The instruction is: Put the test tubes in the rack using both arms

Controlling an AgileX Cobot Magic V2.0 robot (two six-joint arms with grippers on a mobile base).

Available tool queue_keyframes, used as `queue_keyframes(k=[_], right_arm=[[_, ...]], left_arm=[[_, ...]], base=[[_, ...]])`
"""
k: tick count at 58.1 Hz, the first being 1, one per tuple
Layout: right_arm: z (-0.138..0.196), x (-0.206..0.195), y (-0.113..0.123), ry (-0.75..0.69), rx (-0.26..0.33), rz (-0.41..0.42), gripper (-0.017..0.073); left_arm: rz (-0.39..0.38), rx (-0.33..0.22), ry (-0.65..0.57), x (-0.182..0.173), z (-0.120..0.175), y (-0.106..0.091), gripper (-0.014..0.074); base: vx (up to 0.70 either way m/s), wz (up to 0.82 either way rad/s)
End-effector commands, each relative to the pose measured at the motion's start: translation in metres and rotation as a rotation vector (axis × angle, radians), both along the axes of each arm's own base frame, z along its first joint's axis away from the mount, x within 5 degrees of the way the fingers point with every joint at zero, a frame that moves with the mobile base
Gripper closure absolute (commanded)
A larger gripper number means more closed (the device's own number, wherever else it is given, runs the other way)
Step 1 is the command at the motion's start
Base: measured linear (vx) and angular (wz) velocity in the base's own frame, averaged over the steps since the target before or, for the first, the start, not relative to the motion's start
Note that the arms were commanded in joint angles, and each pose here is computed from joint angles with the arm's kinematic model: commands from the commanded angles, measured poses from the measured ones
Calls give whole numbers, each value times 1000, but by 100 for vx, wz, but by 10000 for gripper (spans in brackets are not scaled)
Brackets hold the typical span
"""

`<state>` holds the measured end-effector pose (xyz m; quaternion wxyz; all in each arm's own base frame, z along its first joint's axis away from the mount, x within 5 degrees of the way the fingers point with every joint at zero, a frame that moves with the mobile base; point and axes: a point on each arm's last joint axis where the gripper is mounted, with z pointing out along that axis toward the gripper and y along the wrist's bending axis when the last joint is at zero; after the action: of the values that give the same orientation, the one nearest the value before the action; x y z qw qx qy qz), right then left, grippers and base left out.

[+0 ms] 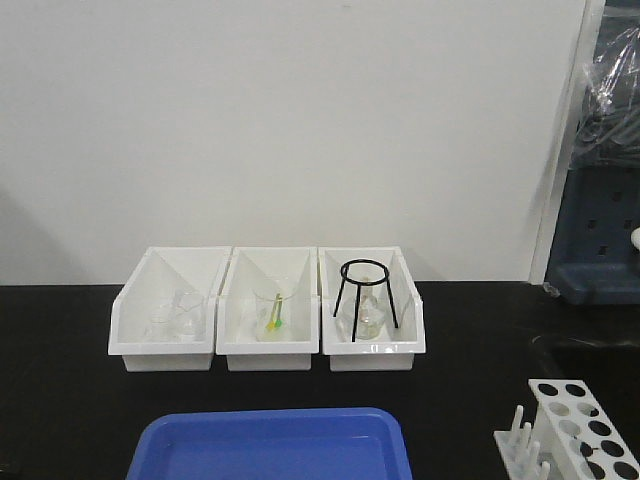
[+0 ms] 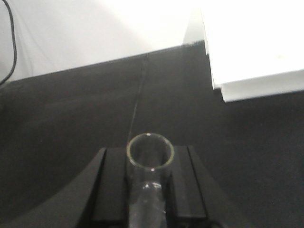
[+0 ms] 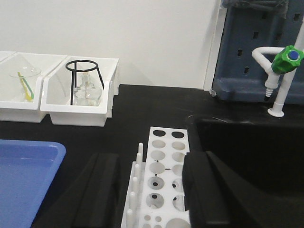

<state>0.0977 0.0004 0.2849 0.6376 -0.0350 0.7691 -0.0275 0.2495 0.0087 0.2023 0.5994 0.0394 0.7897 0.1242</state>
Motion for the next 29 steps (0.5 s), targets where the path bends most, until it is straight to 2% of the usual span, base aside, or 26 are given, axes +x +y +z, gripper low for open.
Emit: queue_keyframes(k=[1,12,22,29], right_arm=[[16,2,0,-98,-14,6,169],[17,2,0,-100,-14,6,169],[17,2,0,-105,-13,7,169],[16,2,0,-97,-2,6,174]], left_arm=[[26,-2,-153,0,28,3,589],[95,-66,-234,-11,47,8,589],[93,-82,-320,-21,69,8,589],[77,-159,-368,-22,90,7,589]], base=[[0,0],[0,0],[0,0],[0,0]])
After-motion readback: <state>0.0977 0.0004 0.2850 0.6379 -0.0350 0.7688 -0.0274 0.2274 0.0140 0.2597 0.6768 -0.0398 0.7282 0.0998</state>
